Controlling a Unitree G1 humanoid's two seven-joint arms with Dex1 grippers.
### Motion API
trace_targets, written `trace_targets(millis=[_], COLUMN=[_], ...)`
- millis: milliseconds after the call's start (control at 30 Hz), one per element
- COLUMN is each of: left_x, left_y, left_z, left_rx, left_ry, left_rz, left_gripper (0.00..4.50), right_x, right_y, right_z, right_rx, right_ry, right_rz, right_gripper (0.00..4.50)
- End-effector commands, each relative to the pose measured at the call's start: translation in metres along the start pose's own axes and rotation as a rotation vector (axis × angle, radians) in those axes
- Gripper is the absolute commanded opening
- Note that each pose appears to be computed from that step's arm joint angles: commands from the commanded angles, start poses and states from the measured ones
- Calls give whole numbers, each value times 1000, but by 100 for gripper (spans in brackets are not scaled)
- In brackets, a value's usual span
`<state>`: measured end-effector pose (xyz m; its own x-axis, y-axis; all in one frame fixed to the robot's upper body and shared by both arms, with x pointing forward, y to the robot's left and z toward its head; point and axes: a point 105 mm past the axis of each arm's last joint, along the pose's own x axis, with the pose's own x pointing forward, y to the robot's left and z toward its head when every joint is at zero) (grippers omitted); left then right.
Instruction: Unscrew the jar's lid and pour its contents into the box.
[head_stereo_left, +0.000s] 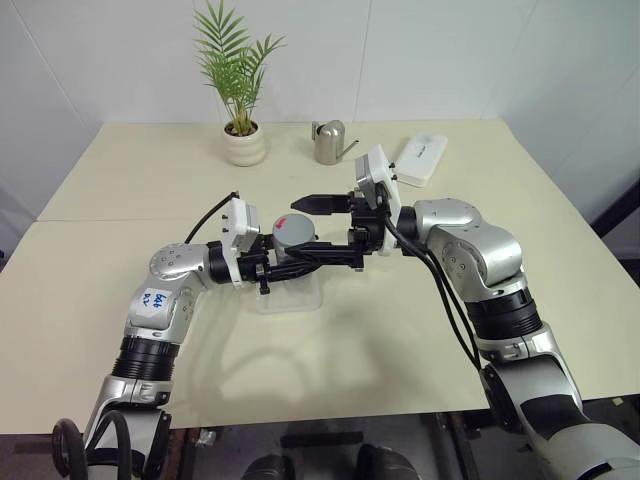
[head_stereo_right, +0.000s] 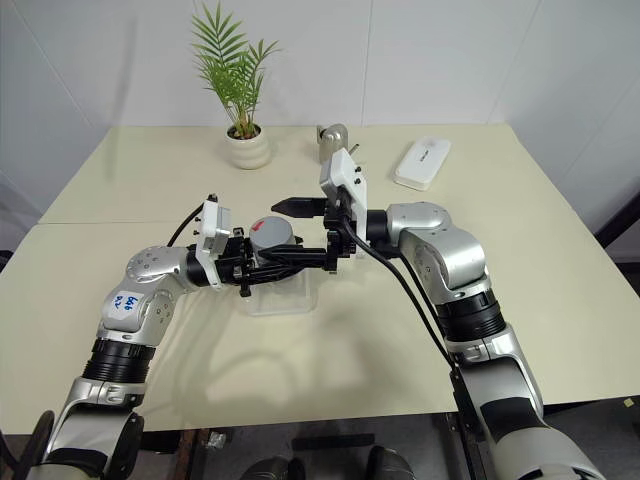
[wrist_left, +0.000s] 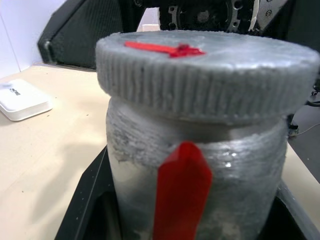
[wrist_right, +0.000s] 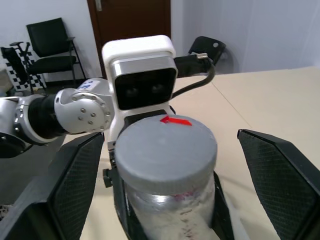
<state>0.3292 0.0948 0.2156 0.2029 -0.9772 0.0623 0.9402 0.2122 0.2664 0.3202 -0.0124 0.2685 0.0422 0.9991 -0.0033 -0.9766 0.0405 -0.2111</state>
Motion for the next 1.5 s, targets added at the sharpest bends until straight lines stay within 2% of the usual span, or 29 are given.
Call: trace_targets(millis=[33,467,567,700,967,1067,1233,1367,1500], left_x=[-1,-2,-2,-3,-4,-8,-13,-16,-17], left_y=[-3,-3,-3,-3,-4,-5,-7,-6,-3], left_z=[11,11,11,11,10,8,6,8,12], left_rx=[48,48,48,49,50,41,27,22,22], left_ry=[-19,-18,-16,-13,-8,-5,-1,-9,-27], left_rz=[-11,-10,-8,-8,-8,-1,8,23,41], left_gripper=[195,195,195,195,195,195,195,195,195], right_x=[-2,9,10,13,5,-24,-68,-113,-156], right_y=[5,4,4,9,10,-2,-14,-23,-22], right_z=[14,13,14,23,34,31,9,-27,-82], right_rx=[-45,-54,-55,-66,-12,38,108,104,85], right_ry=[-33,-22,-32,-60,-149,-182,-168,-104,29], right_rz=[17,19,18,35,11,-106,-300,-523,-733], right_gripper=[448,448,387,261,254,254,254,254,254])
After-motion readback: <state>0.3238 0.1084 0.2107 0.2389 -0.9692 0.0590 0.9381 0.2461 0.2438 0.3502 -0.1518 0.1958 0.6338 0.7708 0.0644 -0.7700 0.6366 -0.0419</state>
